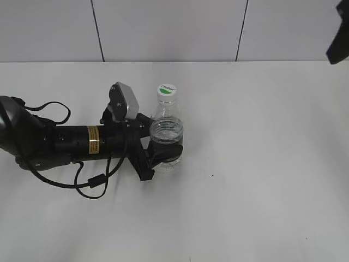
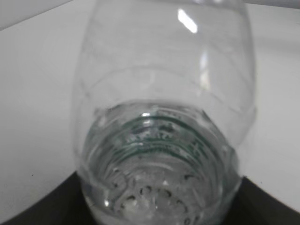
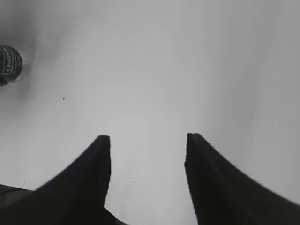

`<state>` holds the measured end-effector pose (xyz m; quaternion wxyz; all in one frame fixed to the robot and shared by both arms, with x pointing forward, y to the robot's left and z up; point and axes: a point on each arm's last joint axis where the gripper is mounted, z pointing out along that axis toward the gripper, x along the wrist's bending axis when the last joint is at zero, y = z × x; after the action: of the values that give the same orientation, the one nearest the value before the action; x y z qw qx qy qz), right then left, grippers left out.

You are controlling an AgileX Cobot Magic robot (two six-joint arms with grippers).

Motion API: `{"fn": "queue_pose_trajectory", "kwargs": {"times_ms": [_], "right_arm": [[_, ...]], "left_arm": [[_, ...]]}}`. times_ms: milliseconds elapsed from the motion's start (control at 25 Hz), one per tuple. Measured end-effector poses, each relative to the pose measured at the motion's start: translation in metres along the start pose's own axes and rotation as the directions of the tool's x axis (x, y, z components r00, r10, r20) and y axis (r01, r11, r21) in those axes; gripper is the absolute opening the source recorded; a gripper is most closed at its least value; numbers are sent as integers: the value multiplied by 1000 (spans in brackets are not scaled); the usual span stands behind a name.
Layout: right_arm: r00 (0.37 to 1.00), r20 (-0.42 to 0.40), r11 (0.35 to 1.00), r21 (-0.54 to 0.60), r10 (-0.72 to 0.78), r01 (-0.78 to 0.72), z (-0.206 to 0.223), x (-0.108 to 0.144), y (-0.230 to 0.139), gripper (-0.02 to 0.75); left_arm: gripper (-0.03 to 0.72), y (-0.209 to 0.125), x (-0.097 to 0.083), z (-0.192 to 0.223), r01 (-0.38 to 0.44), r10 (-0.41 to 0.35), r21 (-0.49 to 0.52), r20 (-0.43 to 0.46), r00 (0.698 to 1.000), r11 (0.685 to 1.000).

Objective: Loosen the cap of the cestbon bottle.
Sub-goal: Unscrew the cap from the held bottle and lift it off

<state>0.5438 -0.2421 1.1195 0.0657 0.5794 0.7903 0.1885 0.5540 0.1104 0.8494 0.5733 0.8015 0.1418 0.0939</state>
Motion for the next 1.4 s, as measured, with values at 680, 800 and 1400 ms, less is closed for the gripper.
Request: {"fn": "queue_pose_trajectory", "kwargs": {"times_ms": [680, 800, 1400], "right_arm": [[940, -174, 953, 17, -294, 301, 54, 154, 50, 391], [934, -202, 952, 23, -295, 306, 59, 168, 49, 391], [900, -288, 927, 83, -328, 365, 99, 203, 49, 390]], "left_arm": [[415, 0, -1, 0, -12, 12, 5, 15, 1000, 1000], [415, 0, -1, 0, -12, 12, 5, 16, 1000, 1000], [415, 0, -1, 0, -14, 14, 7, 18, 1000, 1000]]}}
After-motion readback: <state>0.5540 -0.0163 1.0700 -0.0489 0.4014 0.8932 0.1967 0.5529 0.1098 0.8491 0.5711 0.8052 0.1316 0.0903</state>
